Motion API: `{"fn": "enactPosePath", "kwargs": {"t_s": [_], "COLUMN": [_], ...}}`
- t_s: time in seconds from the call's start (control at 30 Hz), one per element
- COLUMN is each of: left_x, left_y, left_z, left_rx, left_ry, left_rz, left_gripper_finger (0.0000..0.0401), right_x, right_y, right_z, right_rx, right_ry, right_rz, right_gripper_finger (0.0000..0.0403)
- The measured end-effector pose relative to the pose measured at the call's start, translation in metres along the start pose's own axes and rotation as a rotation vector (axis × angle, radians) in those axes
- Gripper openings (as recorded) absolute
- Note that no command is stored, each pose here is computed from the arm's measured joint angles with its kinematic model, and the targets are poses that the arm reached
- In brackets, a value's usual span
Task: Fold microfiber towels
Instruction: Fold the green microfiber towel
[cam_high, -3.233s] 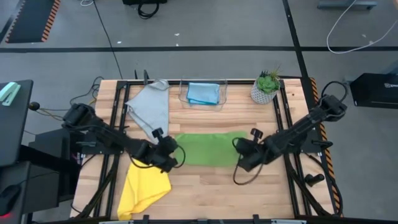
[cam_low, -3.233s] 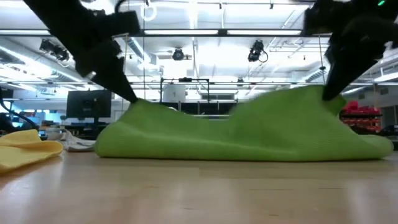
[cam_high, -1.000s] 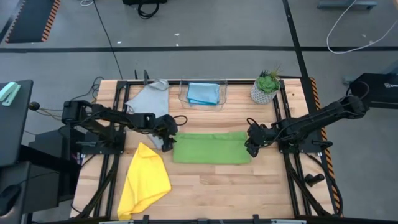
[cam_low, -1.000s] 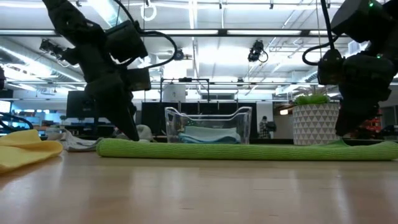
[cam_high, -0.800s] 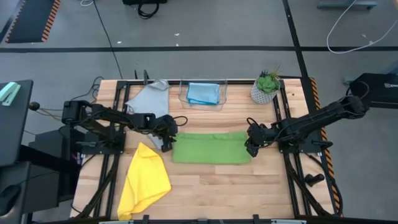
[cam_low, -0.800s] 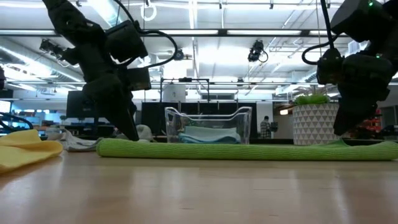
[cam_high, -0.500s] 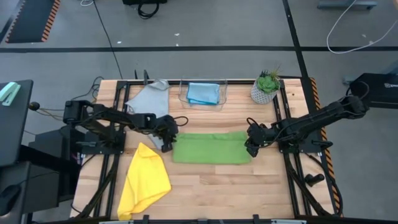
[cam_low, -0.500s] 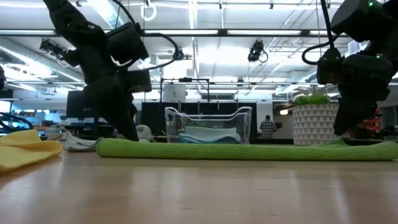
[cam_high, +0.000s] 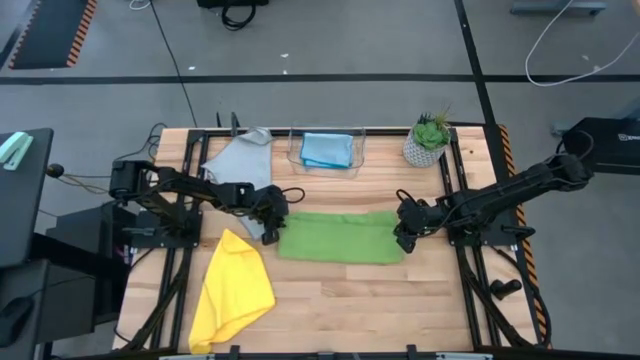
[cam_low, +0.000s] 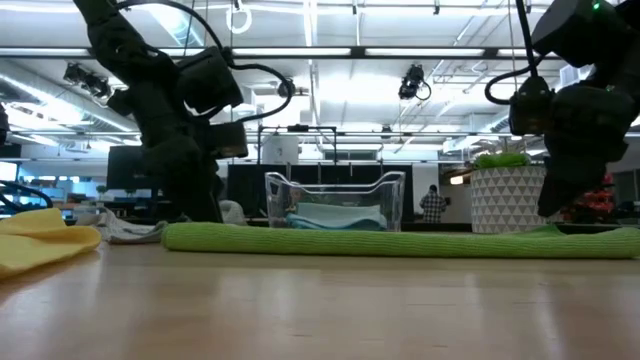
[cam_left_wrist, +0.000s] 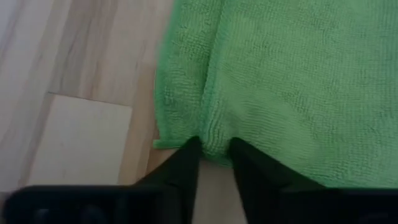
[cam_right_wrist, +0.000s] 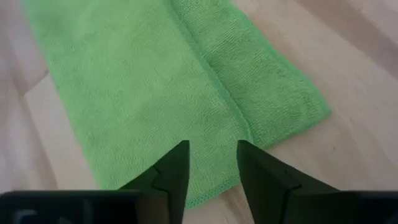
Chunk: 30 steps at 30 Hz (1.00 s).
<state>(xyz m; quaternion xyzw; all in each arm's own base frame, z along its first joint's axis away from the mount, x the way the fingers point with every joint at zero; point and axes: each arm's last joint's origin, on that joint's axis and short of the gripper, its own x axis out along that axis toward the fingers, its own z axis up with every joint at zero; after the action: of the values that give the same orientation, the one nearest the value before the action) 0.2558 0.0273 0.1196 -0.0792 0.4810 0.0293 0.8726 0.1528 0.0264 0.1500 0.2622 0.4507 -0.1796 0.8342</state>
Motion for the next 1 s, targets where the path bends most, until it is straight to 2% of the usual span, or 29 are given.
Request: {"fn": "enactPosePath", "kwargs": {"t_s": [0.1, 0.17, 0.27, 0.33, 0.47, 0.6, 0.77, 0.87, 1.0], "left_x": [0.0, 0.0, -0.003, -0.007, -0.017, -0.02, -0.02, -0.02, -0.02], "left_y": [-0.001, -0.001, -0.001, -0.001, -0.004, -0.007, -0.013, -0.014, -0.014], "left_z": [0.0, 0.0, -0.001, -0.001, 0.003, 0.005, 0.004, 0.004, 0.004], "left_rx": [0.004, 0.004, 0.003, 0.002, -0.001, 0.004, 0.017, 0.021, 0.021], "left_ry": [0.003, 0.003, 0.009, 0.002, -0.03, -0.05, -0.046, -0.047, -0.048], "left_rz": [-0.005, -0.005, -0.008, -0.008, -0.012, -0.019, -0.033, -0.035, -0.034], "left_gripper_finger": [0.0035, 0.0013, 0.002, 0.0031, 0.0028, 0.0009, 0.0022, 0.0019, 0.0007], "right_x": [0.0, 0.0, 0.0, 0.001, 0.004, 0.005, 0.005, 0.007, 0.012], "right_y": [0.001, 0.001, 0.0, -0.001, -0.002, -0.002, -0.003, -0.003, -0.002], "right_z": [-0.001, -0.001, -0.003, -0.004, -0.005, -0.004, -0.003, -0.004, -0.004], "right_rx": [-0.006, -0.009, -0.014, -0.016, -0.012, -0.011, -0.003, -0.009, -0.029], "right_ry": [0.016, 0.02, 0.031, 0.041, 0.057, 0.02, 0.011, 0.022, 0.03], "right_rz": [0.014, 0.014, -0.003, -0.016, -0.036, -0.074, -0.085, -0.097, -0.111], "right_gripper_finger": [0.0104, 0.0076, 0.0041, 0.0032, 0.005, 0.0102, 0.0151, 0.0144, 0.0107]}}
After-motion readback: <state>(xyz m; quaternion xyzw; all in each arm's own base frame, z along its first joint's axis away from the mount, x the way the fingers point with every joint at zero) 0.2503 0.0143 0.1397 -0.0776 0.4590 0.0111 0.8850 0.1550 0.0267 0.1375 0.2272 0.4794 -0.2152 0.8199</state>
